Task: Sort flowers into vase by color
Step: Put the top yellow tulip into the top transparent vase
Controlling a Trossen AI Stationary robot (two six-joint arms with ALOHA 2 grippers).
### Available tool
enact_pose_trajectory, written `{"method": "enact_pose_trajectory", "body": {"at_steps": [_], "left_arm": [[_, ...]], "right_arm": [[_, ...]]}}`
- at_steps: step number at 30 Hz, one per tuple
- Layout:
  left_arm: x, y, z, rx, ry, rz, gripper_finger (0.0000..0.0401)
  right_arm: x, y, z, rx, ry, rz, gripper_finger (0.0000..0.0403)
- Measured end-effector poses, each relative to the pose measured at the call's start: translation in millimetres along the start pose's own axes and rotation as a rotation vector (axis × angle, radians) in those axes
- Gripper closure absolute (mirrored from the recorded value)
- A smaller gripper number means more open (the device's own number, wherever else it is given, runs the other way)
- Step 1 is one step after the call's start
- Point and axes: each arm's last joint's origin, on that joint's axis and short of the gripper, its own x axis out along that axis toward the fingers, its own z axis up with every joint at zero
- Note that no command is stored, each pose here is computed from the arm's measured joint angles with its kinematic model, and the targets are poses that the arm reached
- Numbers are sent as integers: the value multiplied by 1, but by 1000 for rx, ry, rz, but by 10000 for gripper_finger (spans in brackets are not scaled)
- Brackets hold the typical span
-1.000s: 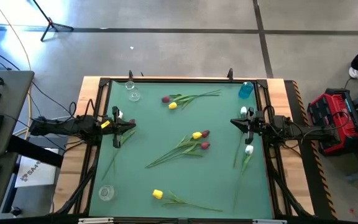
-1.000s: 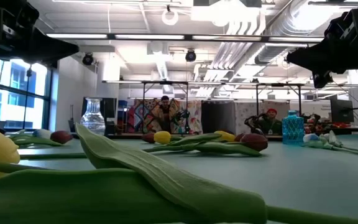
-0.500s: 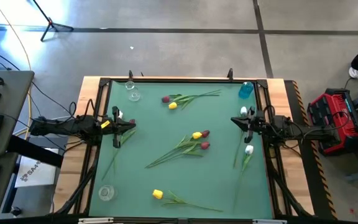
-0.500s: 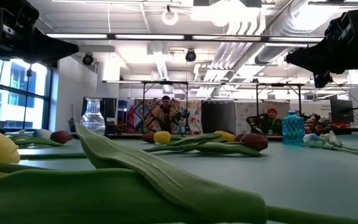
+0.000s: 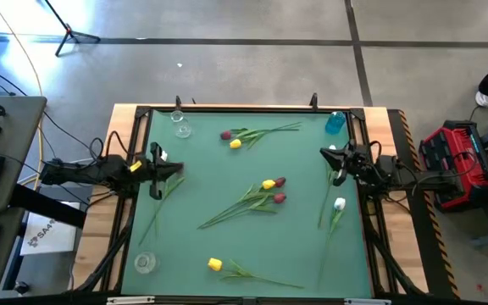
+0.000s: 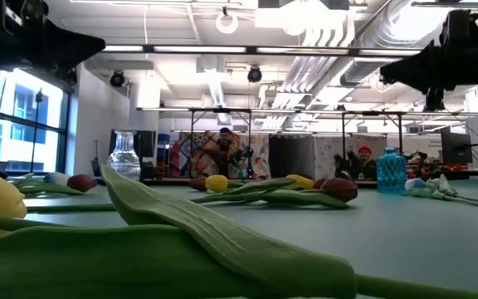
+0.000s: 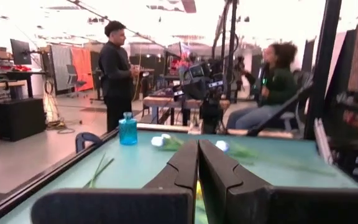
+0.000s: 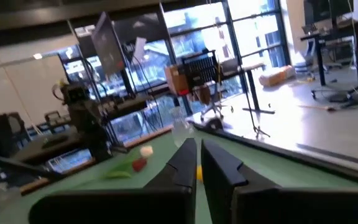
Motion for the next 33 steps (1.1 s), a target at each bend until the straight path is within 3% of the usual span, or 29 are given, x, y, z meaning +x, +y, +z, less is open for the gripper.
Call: {"method": "enact_pose_trajectory", "body": {"at_steps": [5,11,16,21,28,33], "left_arm": [[0,3,1,-74,-16,113,393],[2,7,-6,-176,43,271,341],[10,6,-15,-213,117,344,286],[22,2,-17,-222,220,354,260],[41,-3,-16,-157,335,393,259],[53,-6,-12,-103,341,384,259]], "right_arm": [[0,0,3,-5,14,-10,340],[-2,-9,-7,49,64,-250,270],[-1,-9,-16,96,160,-224,236],[4,-8,-24,62,250,-223,233],[16,-9,-32,26,310,-261,248],[25,-7,-35,55,330,-219,253]]}}
